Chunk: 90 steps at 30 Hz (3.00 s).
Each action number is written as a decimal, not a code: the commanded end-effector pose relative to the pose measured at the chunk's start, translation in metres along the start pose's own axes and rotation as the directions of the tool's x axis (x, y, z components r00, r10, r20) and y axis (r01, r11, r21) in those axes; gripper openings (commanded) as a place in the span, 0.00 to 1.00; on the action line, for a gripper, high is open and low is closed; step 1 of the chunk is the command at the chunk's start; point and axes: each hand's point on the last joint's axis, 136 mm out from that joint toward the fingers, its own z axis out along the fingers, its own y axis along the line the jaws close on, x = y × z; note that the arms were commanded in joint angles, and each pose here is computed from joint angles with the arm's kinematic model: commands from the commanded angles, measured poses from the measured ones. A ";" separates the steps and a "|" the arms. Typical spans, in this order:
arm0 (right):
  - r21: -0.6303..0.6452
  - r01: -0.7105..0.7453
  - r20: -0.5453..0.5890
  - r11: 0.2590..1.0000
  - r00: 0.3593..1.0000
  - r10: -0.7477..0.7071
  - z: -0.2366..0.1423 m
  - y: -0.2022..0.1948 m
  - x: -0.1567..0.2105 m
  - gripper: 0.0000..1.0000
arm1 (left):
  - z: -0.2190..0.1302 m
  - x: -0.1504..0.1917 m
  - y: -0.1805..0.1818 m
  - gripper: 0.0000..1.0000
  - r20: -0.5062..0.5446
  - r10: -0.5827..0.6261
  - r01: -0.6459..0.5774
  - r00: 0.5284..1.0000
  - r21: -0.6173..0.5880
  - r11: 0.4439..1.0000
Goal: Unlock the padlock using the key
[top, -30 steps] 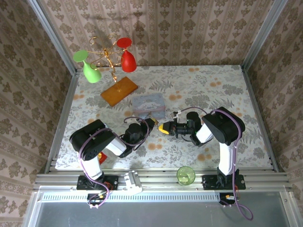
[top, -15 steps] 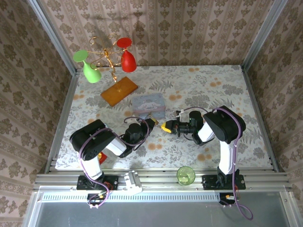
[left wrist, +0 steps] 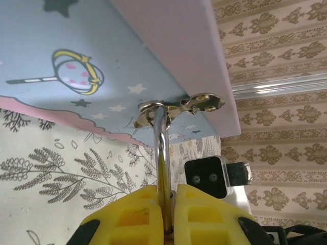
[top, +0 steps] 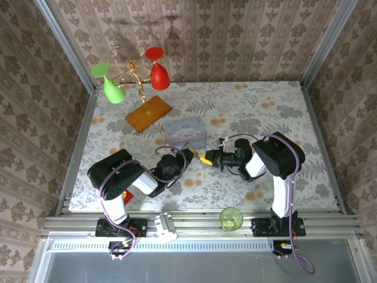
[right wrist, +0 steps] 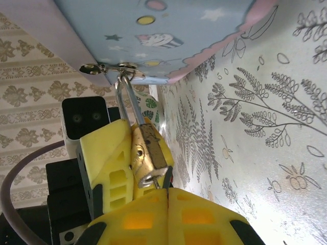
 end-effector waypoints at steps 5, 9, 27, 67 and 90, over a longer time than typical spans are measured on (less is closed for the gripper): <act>0.013 -0.019 0.120 1.000 0.993 0.018 0.001 0.001 -0.015 0.00 | 0.002 0.011 -0.030 0.00 -0.035 -0.028 0.032 0.999 0.112 0.993; 0.019 -0.009 0.192 1.000 0.981 0.005 0.000 0.006 -0.022 0.00 | 0.001 0.013 -0.029 0.00 -0.036 -0.018 0.022 0.999 0.110 0.994; 0.672 0.389 -0.071 0.630 0.881 -0.468 -0.055 -0.046 0.016 0.42 | 0.007 0.010 0.034 0.00 -0.014 0.011 -0.012 1.000 -0.049 0.999; 0.438 0.685 -0.321 0.582 0.724 -0.611 0.011 -0.021 0.017 0.29 | -0.001 0.019 0.009 0.00 -0.074 0.019 -0.017 0.997 0.020 1.000; 0.468 0.728 -0.306 0.501 0.665 -0.681 0.016 -0.009 0.009 0.10 | 0.004 0.030 0.001 0.00 -0.107 -0.003 0.007 0.994 0.041 0.999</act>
